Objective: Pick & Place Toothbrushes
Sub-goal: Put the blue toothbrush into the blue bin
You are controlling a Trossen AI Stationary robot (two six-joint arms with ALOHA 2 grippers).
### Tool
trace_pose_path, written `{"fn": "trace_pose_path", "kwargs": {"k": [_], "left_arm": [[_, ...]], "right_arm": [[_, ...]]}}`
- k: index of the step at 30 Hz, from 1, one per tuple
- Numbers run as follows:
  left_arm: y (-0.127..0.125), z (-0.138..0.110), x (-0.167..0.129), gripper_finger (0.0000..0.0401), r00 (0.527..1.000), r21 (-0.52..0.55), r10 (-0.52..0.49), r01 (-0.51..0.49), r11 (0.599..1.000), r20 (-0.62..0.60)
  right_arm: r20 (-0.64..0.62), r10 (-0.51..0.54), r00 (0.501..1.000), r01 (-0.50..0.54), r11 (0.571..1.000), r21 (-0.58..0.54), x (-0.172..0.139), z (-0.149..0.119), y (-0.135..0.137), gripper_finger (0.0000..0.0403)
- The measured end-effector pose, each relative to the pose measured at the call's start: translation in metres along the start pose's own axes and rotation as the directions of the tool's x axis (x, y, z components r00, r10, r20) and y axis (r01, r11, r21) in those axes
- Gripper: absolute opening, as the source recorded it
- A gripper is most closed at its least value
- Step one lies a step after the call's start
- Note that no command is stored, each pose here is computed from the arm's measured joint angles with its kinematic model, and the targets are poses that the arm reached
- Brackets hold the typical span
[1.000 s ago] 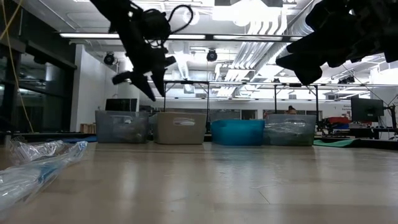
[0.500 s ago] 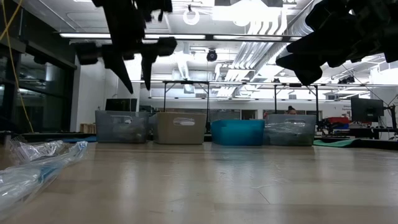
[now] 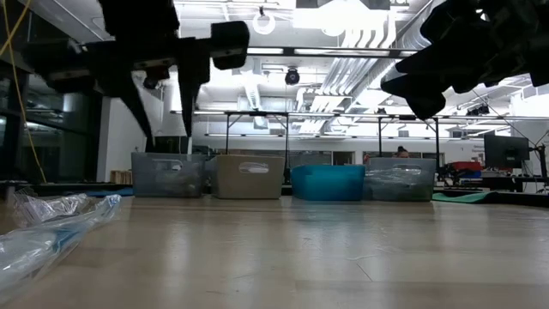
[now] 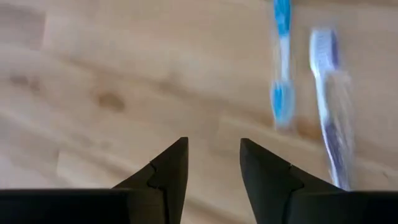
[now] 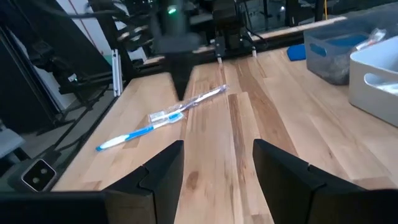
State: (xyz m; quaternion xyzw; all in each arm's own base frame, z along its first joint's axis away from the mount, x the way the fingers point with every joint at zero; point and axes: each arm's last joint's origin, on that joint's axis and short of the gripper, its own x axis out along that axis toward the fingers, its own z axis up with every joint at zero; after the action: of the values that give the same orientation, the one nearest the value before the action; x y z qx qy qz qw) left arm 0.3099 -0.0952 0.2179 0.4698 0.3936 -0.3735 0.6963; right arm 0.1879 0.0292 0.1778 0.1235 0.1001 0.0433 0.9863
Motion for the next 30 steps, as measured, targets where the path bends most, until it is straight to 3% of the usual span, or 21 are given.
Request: {"fn": "trace_pose_path", "kwargs": {"k": [9, 17, 30], "left_arm": [[-0.011, 0.028, 0.034, 0.0138, 0.996, -0.01, -0.037, 0.038, 0.999, 0.08], [-0.018, 0.044, 0.037, 0.0138, 0.984, -0.06, -0.065, 0.076, 0.995, 0.167], [-0.026, 0.049, 0.063, 0.0138, 0.975, -0.069, -0.13, 0.144, 0.987, 0.18]], "right_arm": [[-0.013, -0.003, 1.0, 0.004, 1.0, 0.022, 0.0, -0.001, 0.0, 0.0185], [-0.012, -0.007, 1.0, 0.008, 1.0, 0.025, 0.0, -0.001, 0.0, 0.0185], [-0.011, -0.004, 1.0, 0.004, 0.999, 0.039, 0.0, -0.001, 0.0, 0.0185]]}}
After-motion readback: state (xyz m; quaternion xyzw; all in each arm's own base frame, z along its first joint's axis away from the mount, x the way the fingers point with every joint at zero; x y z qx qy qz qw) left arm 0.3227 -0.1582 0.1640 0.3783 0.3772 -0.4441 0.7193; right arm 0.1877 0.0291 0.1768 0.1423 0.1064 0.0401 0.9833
